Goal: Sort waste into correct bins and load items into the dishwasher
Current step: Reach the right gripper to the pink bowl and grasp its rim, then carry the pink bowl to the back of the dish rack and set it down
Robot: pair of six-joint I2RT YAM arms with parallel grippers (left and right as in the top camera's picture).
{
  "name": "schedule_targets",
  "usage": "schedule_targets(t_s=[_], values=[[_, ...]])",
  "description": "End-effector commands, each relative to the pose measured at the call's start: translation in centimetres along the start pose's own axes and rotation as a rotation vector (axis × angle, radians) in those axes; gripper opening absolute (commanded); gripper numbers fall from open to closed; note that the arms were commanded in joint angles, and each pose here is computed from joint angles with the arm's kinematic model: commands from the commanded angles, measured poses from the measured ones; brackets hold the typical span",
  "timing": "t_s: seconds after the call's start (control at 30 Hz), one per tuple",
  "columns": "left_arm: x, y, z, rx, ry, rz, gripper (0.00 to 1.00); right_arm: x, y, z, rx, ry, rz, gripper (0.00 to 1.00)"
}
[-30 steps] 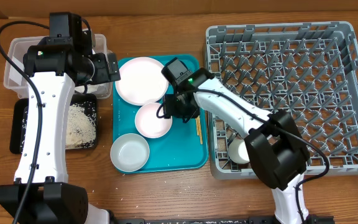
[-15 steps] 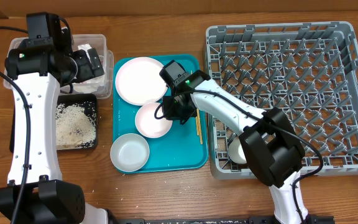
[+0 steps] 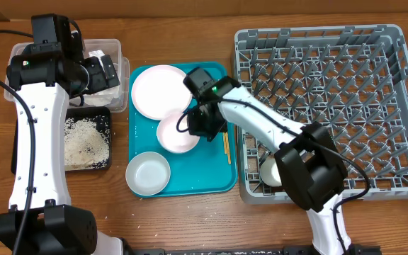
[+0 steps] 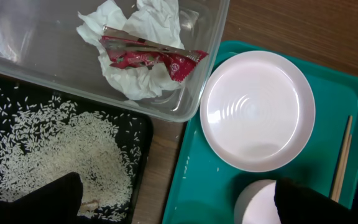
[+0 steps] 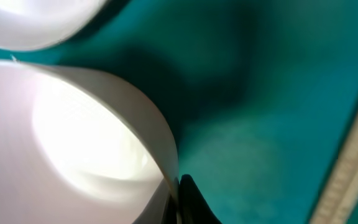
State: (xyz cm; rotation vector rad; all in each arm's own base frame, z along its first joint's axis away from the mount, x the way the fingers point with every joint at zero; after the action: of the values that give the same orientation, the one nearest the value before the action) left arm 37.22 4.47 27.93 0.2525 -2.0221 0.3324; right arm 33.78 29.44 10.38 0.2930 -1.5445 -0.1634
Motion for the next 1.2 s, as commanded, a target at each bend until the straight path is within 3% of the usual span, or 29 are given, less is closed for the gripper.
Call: schedule_targets(t_s=[0.0, 0.23, 0.43, 0.63, 0.83, 1.03, 1.17], values=[[0.8, -0.1, -0.3, 0.014, -0.023, 0.002, 1.00, 5.7, -0.5, -3.0, -0.034, -0.135, 0.001, 0.04], [0.8, -0.1, -0.3, 0.014, -0.023, 0.002, 1.00, 15.2, -4.0, -5.7, -0.100, -0.330, 0.088, 0.04], [0.8, -0.1, -0.3, 0.014, -0.023, 0.002, 1.00, 22.7, -7.8, -7.5, -0.185, -0.595, 0.287, 0.04], [0.8, -0.1, -0.3, 0.014, -0.023, 0.003, 1.00, 28.8, -12.8, -7.4, -0.251, -0.853, 0.881, 0.04], [0.8, -0.1, -0.3, 0.014, -0.023, 0.003, 1.00, 28.2, -14.6, -9.4, -0.210, -0.849, 1.033, 0.04], [0.8, -0.1, -0.3, 0.014, -0.023, 0.003, 1.00, 26.4, -16.1, -13.0, -0.103, -0.802, 1.313, 0.05], [0.8, -0.1, -0.3, 0.014, -0.023, 0.003, 1.00, 24.0, -17.2, -14.9, -0.039, -0.732, 1.356, 0.06]])
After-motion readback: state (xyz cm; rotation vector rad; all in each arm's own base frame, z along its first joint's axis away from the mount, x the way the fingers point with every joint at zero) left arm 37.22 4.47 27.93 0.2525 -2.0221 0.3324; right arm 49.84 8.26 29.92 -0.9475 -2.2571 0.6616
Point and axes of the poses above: each gripper's point midway between its finger pads, its own x axis back along the fingers, its own y axis along the line the jaws close on, z = x × y, the point moved 6 cm from there along x, back along the fingers
